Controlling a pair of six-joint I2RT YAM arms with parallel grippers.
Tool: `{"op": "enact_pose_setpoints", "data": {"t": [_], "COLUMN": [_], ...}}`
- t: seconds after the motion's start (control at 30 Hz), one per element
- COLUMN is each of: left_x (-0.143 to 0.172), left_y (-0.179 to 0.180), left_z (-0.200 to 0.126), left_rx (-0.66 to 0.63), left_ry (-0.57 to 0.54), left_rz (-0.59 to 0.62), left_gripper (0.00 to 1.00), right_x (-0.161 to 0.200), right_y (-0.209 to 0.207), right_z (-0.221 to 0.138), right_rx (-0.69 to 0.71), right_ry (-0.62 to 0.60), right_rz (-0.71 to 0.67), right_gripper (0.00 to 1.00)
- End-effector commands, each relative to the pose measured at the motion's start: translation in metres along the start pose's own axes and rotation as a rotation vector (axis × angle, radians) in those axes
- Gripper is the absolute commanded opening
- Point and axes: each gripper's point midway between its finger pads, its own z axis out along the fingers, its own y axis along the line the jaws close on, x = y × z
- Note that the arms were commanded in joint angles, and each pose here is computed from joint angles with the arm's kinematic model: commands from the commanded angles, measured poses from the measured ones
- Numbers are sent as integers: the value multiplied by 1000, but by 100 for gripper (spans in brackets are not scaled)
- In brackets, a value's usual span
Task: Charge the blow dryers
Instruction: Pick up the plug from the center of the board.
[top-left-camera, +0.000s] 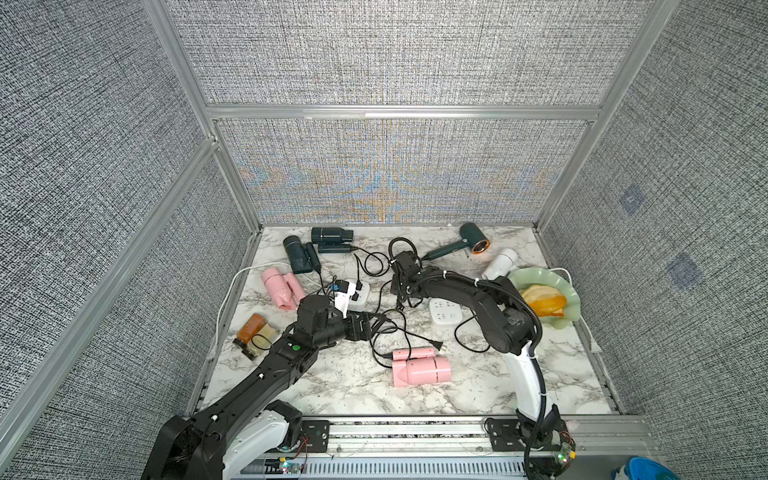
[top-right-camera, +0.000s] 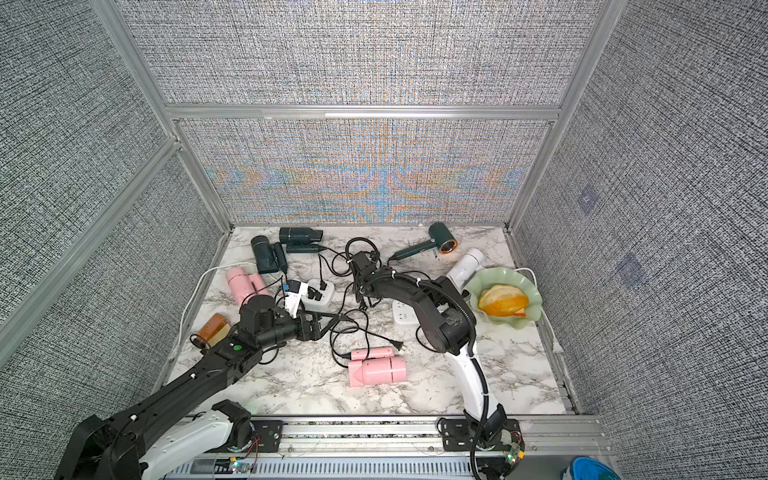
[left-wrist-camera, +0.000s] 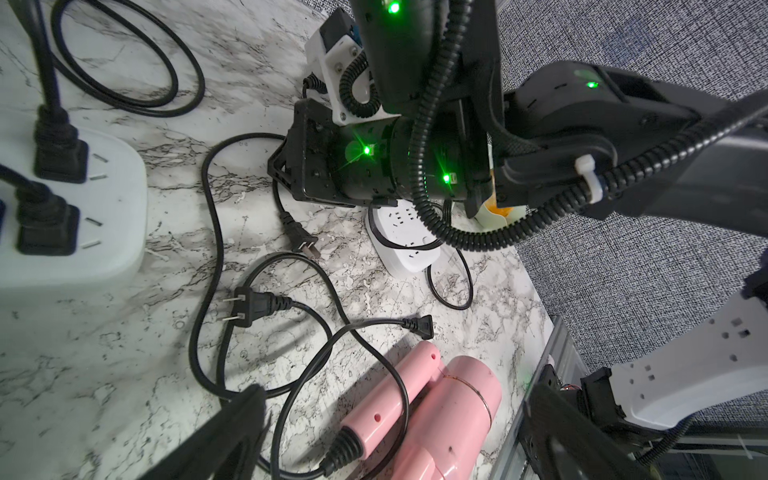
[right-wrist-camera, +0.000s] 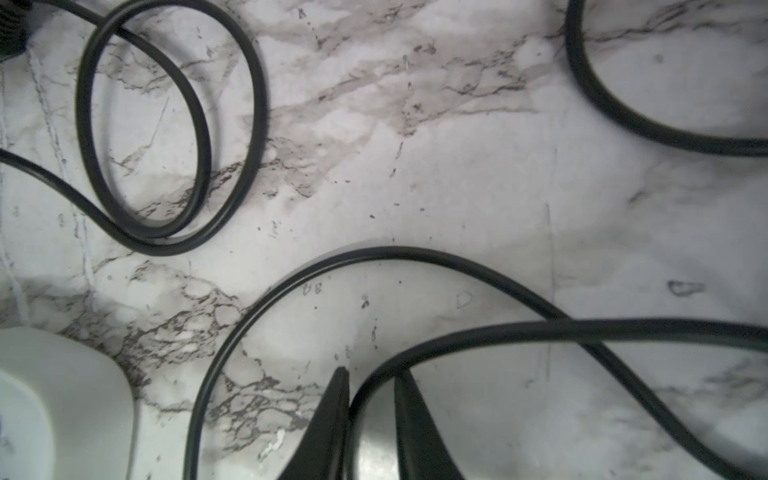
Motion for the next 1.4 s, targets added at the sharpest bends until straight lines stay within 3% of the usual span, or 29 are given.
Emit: {"op": "enact_pose_setpoints", "data": {"t": [0.0,0.17,0.37,0.83,1.37], "left_x": [-6,-6,-7,-9,-25], "left_y": [-3,-3,-5,-22,-67], "left_z": [0,0,0,6,42], "left_rx": [13,13,19,115,341], "left_ry": [-24,-27,-29,-24,-18], "left_rz": [31,30,24,54,68], "left_gripper": [100,99,99,99,73], "right_x": [20,16,9,-19,-8], "right_y": [-26,-19,-11,3,6], "right_z": [1,-6,-23,-125,-225], "right_rx": [116,92,40,-221,-601], "right_ry": [66,47,8,-163,-209], "right_rz": [-23,-47,-59,-103,-58], "right_gripper": [15,6,5,5,4]}}
